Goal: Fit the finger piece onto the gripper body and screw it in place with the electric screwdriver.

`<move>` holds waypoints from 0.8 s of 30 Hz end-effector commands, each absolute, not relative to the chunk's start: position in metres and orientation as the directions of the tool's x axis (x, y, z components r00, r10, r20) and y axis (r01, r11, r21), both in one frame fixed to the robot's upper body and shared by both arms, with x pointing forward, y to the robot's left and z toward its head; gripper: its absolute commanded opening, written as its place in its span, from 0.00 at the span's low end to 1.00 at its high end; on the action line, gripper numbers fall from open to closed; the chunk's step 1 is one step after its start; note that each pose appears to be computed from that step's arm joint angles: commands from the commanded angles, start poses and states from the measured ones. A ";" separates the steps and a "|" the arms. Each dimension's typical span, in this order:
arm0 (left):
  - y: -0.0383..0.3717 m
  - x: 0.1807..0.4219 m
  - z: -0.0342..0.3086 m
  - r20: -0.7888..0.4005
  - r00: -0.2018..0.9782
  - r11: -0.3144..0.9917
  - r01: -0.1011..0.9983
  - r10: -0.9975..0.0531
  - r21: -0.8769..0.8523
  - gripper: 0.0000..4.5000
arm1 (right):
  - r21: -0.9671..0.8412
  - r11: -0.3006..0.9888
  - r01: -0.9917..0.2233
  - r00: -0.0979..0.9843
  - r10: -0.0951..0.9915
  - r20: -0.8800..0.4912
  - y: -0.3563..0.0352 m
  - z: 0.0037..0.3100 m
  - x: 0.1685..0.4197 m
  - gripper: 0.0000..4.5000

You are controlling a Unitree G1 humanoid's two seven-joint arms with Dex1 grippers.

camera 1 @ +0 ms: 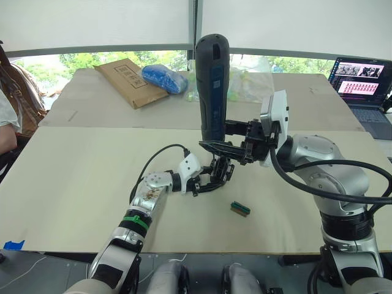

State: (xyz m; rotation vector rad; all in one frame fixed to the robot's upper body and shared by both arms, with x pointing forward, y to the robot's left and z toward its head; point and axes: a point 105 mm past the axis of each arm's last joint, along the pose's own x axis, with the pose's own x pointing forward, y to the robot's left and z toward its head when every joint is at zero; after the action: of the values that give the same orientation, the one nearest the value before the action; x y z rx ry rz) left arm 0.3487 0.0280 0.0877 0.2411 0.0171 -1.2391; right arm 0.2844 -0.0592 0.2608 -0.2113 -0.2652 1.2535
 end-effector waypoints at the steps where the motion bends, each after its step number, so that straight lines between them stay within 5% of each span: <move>1: 0.022 0.349 0.097 -0.119 0.319 0.290 0.934 -0.940 0.208 0.51 | -0.355 0.297 -0.887 0.273 0.955 0.117 -0.059 0.274 0.279 0.43; 24: 0.023 0.348 0.097 -0.116 0.323 0.295 0.932 -0.939 0.209 0.51 | -0.360 0.287 -0.888 0.266 0.958 0.106 -0.057 0.271 0.280 0.43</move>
State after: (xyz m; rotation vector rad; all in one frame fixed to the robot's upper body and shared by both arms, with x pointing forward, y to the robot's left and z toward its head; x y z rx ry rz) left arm 0.3488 0.0282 0.0877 0.2414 0.0172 -1.2379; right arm 0.2871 -0.0563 0.2537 -0.2187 -0.2358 1.2599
